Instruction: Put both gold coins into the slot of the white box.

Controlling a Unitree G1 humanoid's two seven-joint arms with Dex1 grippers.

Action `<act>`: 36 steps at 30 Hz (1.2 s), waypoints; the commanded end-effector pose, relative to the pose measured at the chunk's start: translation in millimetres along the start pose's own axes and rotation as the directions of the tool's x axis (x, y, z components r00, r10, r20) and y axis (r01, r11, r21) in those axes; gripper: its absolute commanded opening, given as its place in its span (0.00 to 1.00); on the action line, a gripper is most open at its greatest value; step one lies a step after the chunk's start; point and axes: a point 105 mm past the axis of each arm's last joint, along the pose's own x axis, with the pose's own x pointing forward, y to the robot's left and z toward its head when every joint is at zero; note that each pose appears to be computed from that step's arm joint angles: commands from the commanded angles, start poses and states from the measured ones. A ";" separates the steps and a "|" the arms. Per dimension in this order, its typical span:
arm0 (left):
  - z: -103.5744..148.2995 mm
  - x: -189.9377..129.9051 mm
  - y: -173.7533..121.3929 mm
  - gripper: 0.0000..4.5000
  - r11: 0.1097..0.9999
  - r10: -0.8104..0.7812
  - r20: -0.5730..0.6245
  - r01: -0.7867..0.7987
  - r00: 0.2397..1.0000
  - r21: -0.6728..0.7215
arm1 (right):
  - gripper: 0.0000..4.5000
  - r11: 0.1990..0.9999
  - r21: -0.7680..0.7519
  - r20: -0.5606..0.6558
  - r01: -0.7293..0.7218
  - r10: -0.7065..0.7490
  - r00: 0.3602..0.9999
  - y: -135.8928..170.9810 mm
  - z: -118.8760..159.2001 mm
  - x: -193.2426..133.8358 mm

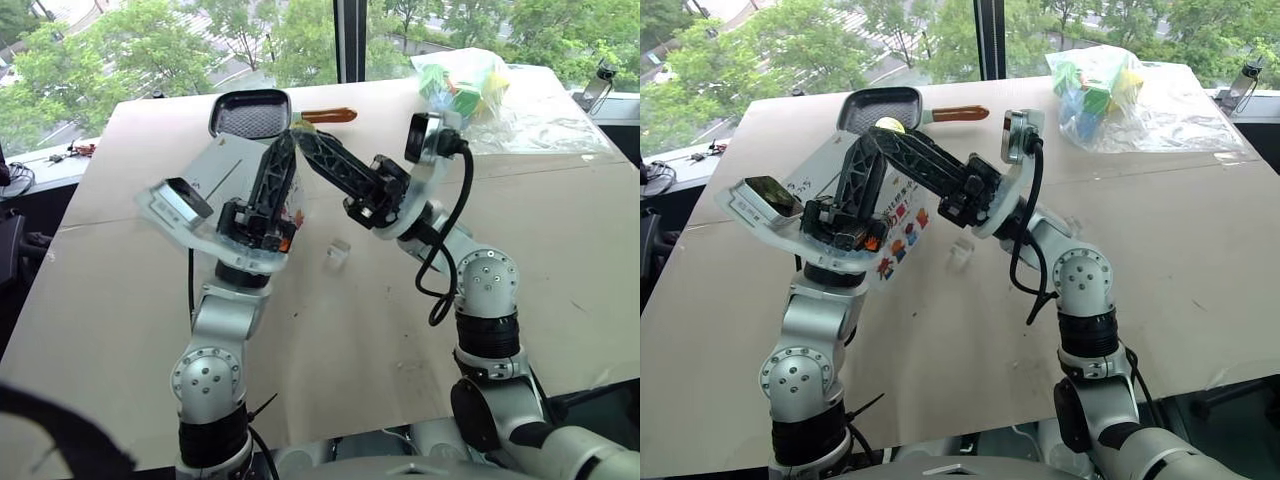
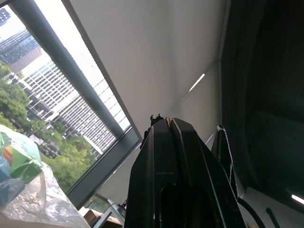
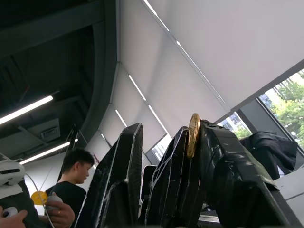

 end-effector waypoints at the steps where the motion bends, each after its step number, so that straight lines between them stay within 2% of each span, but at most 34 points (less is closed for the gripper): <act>1: 12.9 5.1 -13.3 0.00 0.999 -0.052 0.042 0.051 0.998 0.020 | 0.42 1.000 -0.025 0.012 -0.011 0.011 1.000 2.6 1.4 -0.1; 11: 31.8 9.7 -24.0 0.00 0.994 -0.068 0.040 0.064 0.997 0.092 | 0.42 0.995 -0.066 0.040 0.070 -0.068 0.997 -14.0 7.1 -9.8; 15: 36.2 6.5 -19.2 0.00 0.962 0.041 -0.138 -0.002 0.990 0.275 | 0.42 0.968 -0.217 -0.033 0.127 -0.137 0.990 -28.0 13.8 -22.7; 17: 45.7 6.5 -21.3 0.00 0.937 0.074 -0.183 -0.006 0.980 0.348 | 0.42 0.939 -0.318 -0.089 0.127 -0.163 0.983 -33.1 17.8 -30.8; 20: 61.4 6.5 -20.5 0.00 0.887 0.146 -0.268 -0.006 0.952 0.461 | 0.42 0.865 -0.499 -0.217 0.057 -0.189 0.958 -36.5 24.7 -44.4; 22: 67.7 6.9 -17.0 0.00 0.853 0.193 -0.322 0.004 0.927 0.523 | 0.42 0.828 -0.560 -0.280 0.005 -0.195 0.940 -35.7 28.8 -49.1; 26: 82.4 9.2 0.3 0.00 0.780 0.320 -0.388 -0.008 0.865 0.626 | 0.42 0.796 -0.603 -0.334 -0.061 -0.182 0.925 -30.4 34.5 -47.6; 30: 108.6 14.6 21.4 0.00 0.663 0.449 -0.358 -0.037 0.819 0.748 | 0.42 0.764 -0.633 -0.397 -0.126 -0.181 0.900 -26.6 30.9 -44.6; 36: 124.9 4.2 41.9 0.00 0.630 0.551 -0.404 -0.046 0.730 0.775 | 0.42 0.723 -0.666 -0.454 -0.183 -0.199 0.869 -25.8 21.6 -42.9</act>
